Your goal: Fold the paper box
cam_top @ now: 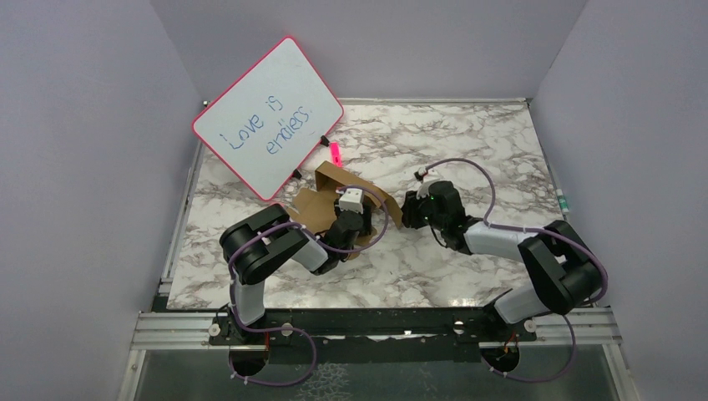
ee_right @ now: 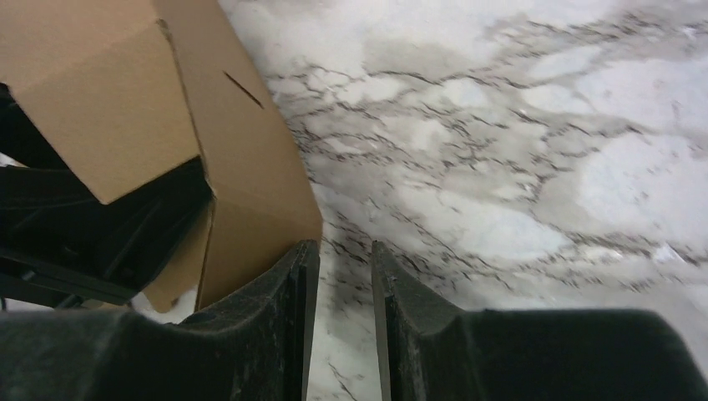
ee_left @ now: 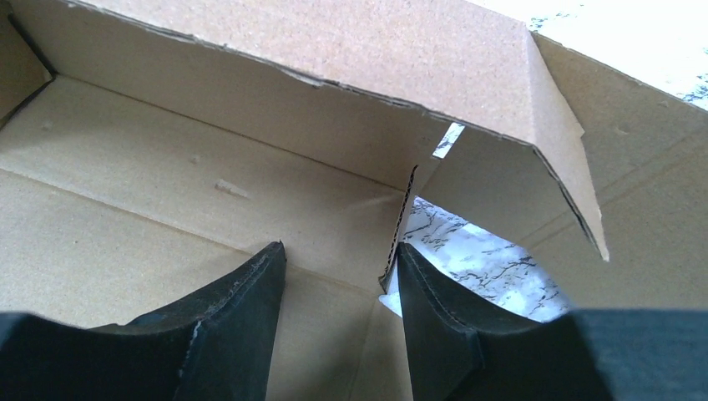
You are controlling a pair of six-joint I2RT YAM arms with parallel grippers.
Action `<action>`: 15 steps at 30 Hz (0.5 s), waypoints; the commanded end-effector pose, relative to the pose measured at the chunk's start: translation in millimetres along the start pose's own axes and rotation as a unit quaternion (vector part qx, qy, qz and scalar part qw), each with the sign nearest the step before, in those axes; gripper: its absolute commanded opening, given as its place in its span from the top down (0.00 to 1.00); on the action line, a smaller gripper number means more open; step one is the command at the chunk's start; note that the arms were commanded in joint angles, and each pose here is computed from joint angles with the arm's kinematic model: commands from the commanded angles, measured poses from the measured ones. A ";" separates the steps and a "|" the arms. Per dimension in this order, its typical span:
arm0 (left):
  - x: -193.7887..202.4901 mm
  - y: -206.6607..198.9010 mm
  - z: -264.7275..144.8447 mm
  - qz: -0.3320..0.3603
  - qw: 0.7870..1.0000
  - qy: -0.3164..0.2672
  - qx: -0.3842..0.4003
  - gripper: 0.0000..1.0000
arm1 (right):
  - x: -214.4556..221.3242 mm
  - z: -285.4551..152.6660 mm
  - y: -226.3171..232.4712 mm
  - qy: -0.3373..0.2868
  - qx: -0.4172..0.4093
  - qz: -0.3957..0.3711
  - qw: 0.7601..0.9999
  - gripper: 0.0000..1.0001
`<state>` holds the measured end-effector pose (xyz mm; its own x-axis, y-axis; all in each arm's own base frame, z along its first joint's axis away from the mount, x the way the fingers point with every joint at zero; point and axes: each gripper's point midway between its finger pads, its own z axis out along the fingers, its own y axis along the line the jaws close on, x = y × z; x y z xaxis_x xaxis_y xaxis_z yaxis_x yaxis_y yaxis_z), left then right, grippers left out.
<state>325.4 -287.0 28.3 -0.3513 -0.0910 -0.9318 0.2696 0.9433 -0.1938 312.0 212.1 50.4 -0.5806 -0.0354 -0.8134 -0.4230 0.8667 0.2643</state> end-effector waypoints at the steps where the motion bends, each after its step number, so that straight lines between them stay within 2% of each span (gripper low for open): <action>1: 23.3 2.7 -3.8 -0.009 0.999 0.038 0.016 0.49 | -23.4 13.3 36.0 -0.024 -0.100 -0.013 0.995 0.65; 8: 29.4 1.7 -3.7 -0.013 0.998 0.050 0.026 0.51 | -22.9 19.6 64.1 -0.012 -0.182 0.002 0.983 0.65; 15: 28.0 -1.7 -5.8 -0.009 0.998 0.052 0.038 0.52 | -29.1 24.0 77.1 -0.016 -0.216 0.017 0.976 0.65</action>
<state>325.5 -291.2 28.7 -0.3714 -0.1216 -0.9205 0.2985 0.9231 -0.2424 306.2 273.1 59.0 -0.6113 -0.0297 -0.7909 -0.6078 0.6576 0.4451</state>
